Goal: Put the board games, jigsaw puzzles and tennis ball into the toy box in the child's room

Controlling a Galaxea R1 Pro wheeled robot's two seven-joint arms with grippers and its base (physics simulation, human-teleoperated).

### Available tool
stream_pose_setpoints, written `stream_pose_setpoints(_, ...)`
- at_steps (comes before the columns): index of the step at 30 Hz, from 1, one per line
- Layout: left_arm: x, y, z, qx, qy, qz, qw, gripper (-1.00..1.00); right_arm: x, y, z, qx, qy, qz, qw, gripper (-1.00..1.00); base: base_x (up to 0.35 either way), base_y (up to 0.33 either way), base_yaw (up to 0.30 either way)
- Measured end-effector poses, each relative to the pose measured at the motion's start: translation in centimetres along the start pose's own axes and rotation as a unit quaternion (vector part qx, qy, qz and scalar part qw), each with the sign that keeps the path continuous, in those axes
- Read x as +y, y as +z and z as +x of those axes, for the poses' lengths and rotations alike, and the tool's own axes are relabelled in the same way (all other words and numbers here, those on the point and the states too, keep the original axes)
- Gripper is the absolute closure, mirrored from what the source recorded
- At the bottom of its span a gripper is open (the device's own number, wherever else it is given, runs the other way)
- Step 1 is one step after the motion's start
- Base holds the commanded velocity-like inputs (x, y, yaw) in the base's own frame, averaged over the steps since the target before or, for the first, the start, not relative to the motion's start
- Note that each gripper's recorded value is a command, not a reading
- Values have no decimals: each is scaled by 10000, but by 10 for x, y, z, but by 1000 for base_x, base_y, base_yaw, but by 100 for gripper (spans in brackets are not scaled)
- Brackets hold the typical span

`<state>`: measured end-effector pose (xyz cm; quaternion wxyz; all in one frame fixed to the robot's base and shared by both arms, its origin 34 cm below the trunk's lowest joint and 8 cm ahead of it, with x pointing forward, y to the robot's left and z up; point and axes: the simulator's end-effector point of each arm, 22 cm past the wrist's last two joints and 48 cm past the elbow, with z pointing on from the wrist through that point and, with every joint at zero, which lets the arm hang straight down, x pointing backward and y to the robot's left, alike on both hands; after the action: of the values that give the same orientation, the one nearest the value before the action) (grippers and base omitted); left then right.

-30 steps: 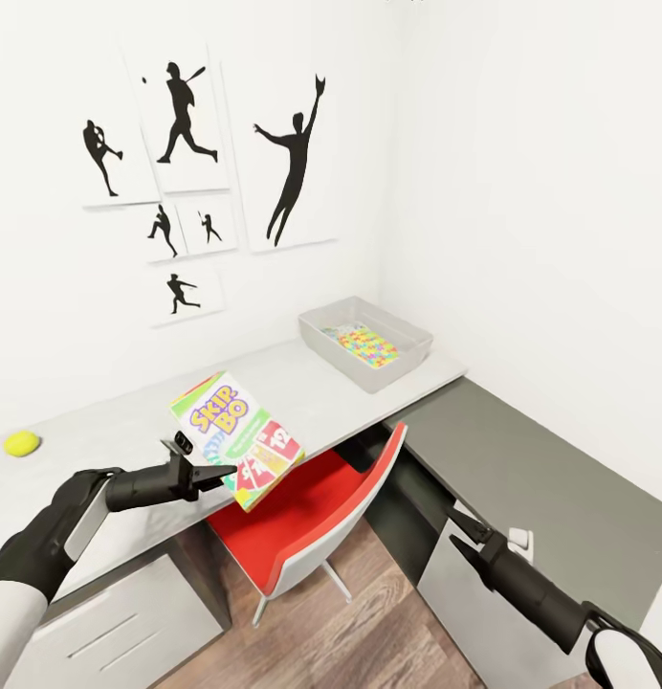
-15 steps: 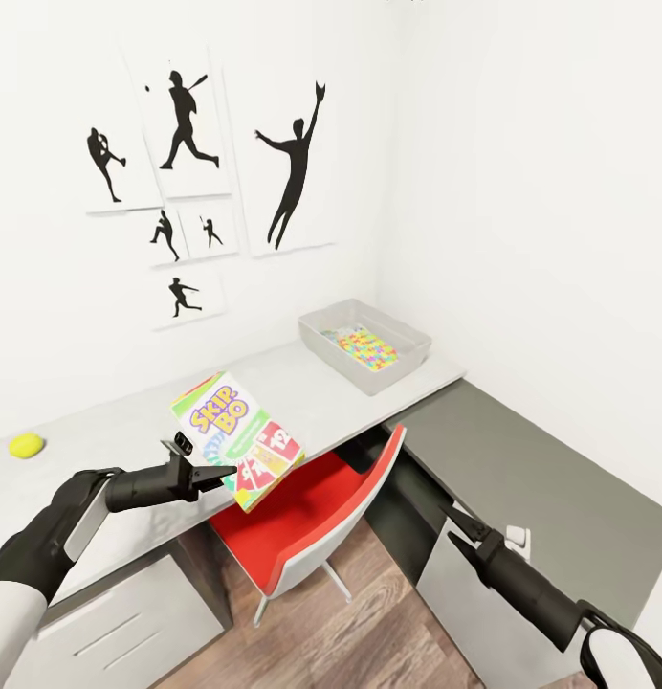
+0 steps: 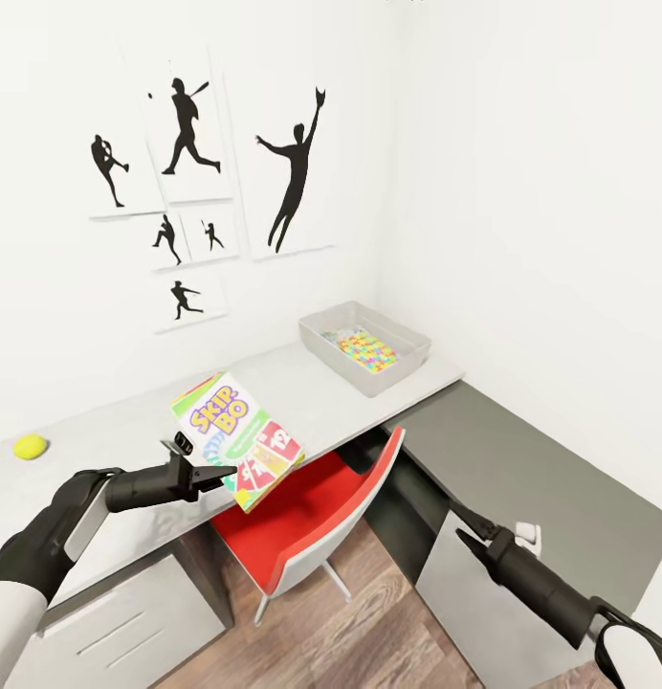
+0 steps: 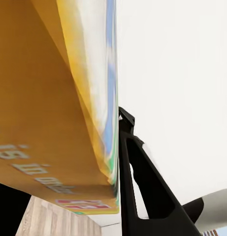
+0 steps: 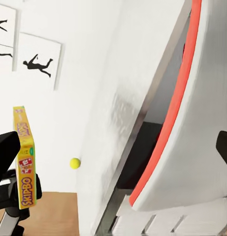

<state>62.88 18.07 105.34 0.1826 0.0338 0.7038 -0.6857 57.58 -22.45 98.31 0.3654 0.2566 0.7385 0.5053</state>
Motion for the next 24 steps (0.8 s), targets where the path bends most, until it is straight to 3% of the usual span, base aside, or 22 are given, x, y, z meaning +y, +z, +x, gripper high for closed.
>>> stream_pose_setpoints(10,-7,-4,0,-8,4,-37,10000,100,35,-7,1,2,-30,-637,9980,-100,0,0,0)
stream_pose_setpoints(18,-15,-6,1,-22,20,-44,10000,100,42,-12,1,-17,-38,-683,9977,-100,0,0,-24)
stream_pose_setpoints(24,-22,-20,-2,-53,89,-159,9998,100,50,-15,2,-11,-60,-721,9974,-100,0,0,-97)
